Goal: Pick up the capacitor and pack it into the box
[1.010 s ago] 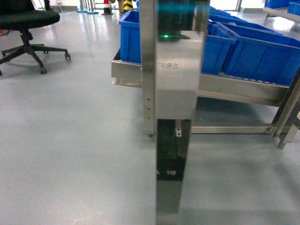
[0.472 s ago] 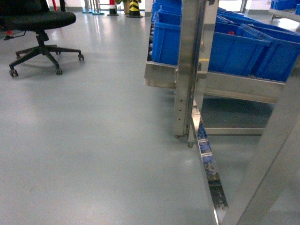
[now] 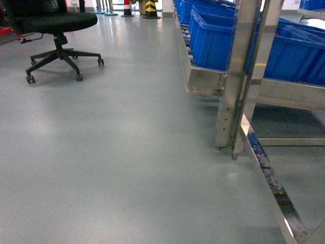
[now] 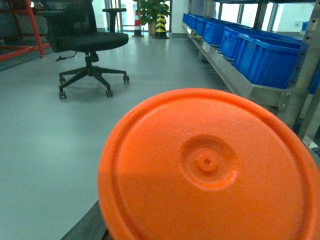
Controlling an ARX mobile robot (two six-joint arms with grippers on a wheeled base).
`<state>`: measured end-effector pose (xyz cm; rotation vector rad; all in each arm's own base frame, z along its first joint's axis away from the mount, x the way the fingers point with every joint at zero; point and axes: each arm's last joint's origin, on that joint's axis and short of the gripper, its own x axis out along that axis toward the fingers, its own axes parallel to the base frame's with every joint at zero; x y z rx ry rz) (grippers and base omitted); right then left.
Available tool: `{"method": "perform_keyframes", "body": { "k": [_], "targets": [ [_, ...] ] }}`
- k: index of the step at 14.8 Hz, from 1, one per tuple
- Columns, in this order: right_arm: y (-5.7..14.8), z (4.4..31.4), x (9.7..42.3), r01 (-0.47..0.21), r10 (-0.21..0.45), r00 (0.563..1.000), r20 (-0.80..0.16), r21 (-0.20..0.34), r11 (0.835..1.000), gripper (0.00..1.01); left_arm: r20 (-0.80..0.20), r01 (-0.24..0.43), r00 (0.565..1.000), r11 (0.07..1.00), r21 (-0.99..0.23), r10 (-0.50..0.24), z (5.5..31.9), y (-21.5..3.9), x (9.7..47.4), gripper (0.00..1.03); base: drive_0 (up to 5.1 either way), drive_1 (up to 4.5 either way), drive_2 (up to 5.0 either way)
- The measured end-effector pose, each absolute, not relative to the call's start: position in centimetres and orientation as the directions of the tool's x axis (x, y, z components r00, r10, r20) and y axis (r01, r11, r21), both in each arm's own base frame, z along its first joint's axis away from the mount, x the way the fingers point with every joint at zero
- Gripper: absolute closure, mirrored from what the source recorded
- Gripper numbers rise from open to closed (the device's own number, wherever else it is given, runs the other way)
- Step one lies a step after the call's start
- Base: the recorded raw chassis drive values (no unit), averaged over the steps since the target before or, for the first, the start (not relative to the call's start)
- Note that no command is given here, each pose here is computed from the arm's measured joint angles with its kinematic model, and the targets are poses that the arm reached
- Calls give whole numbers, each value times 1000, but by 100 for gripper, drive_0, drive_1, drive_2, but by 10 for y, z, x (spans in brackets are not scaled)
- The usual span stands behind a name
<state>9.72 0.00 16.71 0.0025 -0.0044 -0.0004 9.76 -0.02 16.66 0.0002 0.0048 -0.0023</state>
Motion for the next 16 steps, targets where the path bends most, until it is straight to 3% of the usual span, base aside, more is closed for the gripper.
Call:
{"method": "perform_keyframes", "body": {
  "k": [16],
  "targets": [
    [0, 167, 97, 0, 0, 1000, 5, 2, 1000, 3, -4, 3, 1000, 1000, 0, -3, 167, 0, 98, 59, -503, 235, 235]
  ]
}}
